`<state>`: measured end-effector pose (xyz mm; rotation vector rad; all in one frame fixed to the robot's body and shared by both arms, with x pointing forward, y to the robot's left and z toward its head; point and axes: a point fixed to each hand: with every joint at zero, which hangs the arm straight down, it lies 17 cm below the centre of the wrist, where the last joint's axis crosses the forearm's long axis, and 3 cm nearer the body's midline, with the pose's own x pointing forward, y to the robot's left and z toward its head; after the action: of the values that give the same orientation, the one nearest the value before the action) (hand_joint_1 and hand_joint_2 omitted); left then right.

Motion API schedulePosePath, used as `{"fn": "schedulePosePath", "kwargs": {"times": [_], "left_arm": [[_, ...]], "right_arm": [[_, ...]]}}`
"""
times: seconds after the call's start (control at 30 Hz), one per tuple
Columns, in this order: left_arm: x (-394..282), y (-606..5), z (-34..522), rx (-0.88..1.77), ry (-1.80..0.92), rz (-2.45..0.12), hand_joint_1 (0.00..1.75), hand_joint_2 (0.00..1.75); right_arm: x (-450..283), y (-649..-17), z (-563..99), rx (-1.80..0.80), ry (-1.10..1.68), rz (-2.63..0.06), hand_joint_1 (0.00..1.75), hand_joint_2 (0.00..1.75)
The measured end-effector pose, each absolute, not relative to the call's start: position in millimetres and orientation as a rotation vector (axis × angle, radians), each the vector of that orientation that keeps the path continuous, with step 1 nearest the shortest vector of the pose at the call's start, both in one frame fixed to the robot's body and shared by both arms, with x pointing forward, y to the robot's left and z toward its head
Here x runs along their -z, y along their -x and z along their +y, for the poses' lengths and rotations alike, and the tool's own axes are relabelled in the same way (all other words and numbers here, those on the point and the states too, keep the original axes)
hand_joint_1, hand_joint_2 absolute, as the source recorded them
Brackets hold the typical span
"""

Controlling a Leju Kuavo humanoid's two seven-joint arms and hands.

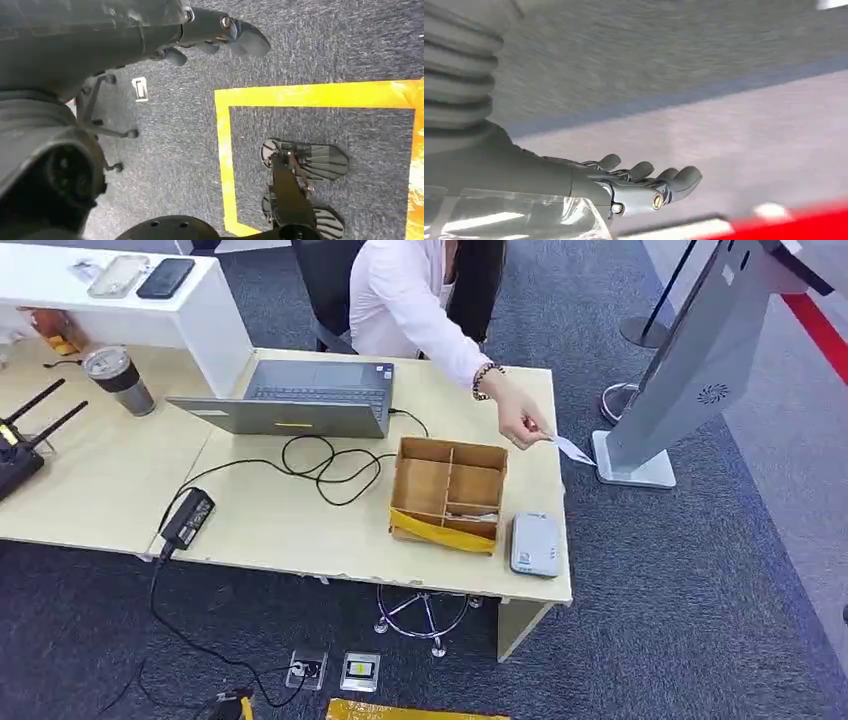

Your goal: Pass the card to the sensor for recognition and then transmit it.

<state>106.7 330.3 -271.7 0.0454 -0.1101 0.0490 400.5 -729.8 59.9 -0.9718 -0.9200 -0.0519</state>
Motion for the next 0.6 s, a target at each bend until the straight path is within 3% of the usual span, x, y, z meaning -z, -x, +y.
{"fn": "schedulePosePath", "kwargs": {"times": [0.27, 0.6], "left_arm": [[269.8, -114.7, 331.0, 0.011, -0.037, -0.155, 0.0, 0.0], [269.3, -117.7, 330.4, 0.059, -0.041, -0.166, 0.0, 0.0]], "right_arm": [[-174.7, -522.7, -660.1, -0.295, 0.932, -1.231, 0.0, 1.75], [-210.6, -614.4, -484.1, -0.553, 0.777, -1.459, 0.0, 1.75]]}}
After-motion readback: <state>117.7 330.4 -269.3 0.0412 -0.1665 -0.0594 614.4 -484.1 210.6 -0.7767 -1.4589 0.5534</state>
